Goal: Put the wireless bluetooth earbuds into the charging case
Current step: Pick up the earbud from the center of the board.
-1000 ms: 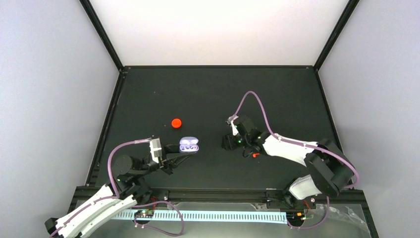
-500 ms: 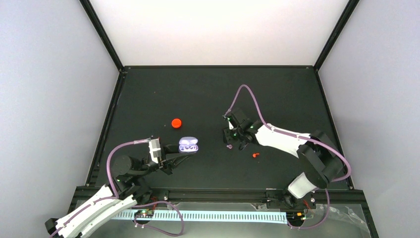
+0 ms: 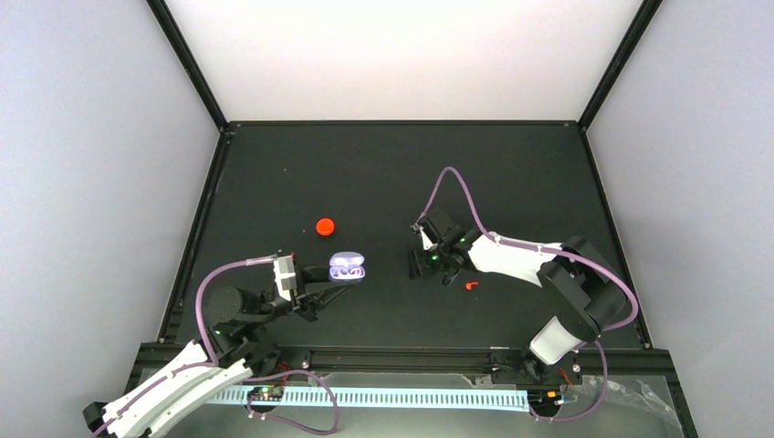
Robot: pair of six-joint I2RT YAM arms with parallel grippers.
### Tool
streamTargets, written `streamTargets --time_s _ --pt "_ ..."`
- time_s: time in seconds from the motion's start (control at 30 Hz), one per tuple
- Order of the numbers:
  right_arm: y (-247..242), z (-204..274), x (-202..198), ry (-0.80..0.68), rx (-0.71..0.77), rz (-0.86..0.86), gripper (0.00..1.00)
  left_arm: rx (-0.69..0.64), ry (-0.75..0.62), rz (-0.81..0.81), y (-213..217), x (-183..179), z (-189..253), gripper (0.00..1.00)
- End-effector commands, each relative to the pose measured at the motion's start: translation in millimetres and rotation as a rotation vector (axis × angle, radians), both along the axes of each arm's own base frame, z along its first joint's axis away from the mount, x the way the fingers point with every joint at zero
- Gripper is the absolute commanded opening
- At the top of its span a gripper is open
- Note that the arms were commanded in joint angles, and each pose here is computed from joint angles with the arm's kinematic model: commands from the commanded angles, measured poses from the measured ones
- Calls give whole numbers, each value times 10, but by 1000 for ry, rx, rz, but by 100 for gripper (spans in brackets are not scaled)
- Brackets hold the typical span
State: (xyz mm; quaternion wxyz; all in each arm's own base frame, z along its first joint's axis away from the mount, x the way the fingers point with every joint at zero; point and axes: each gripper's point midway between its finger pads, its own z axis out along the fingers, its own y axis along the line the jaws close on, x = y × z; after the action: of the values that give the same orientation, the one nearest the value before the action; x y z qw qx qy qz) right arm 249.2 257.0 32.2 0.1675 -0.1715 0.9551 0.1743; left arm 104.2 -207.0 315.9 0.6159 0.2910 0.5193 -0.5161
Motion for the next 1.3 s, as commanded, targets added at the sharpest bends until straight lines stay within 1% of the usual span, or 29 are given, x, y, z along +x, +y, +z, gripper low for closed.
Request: streamTargets --time_s 0.0,0.2,0.33,0.43,0.53,0.6,0.67,0.73,0.87,1.03,1.27 --pt "136 4 -44 40 83 2 63 -20 3 -5 30 -29 66 2" --pt "-6 10 -13 11 34 -48 63 -21 8 -8 27 -31 63 1" --pt "-110 10 -70 6 18 -69 61 -23 5 -6 36 -36 69 2" --pt "-168 15 -129 2 16 -79 57 -23 5 -1 40 -28 65 1" --pt "-297 2 -106 -41 -49 -109 51 -21 8 -2 32 -21 54 2" --pt "-347 3 -70 -64 -83 -115 52 -19 10 -4 22 -18 51 1" --pt "-358 11 -35 -78 -104 -108 56 -20 10 -8 15 -19 57 2" --pt "-308 53 8 -92 -100 -87 58 -19 10 -10 8 -19 61 1" --pt "-132 193 81 -110 -69 -16 57 -20 11 -11 4 -16 64 2" --pt "-13 334 195 -127 -80 30 52 -21 10 -12 5 -18 71 1" --pt "-27 234 237 -89 -152 36 40 -17 6 -5 14 -17 63 2"
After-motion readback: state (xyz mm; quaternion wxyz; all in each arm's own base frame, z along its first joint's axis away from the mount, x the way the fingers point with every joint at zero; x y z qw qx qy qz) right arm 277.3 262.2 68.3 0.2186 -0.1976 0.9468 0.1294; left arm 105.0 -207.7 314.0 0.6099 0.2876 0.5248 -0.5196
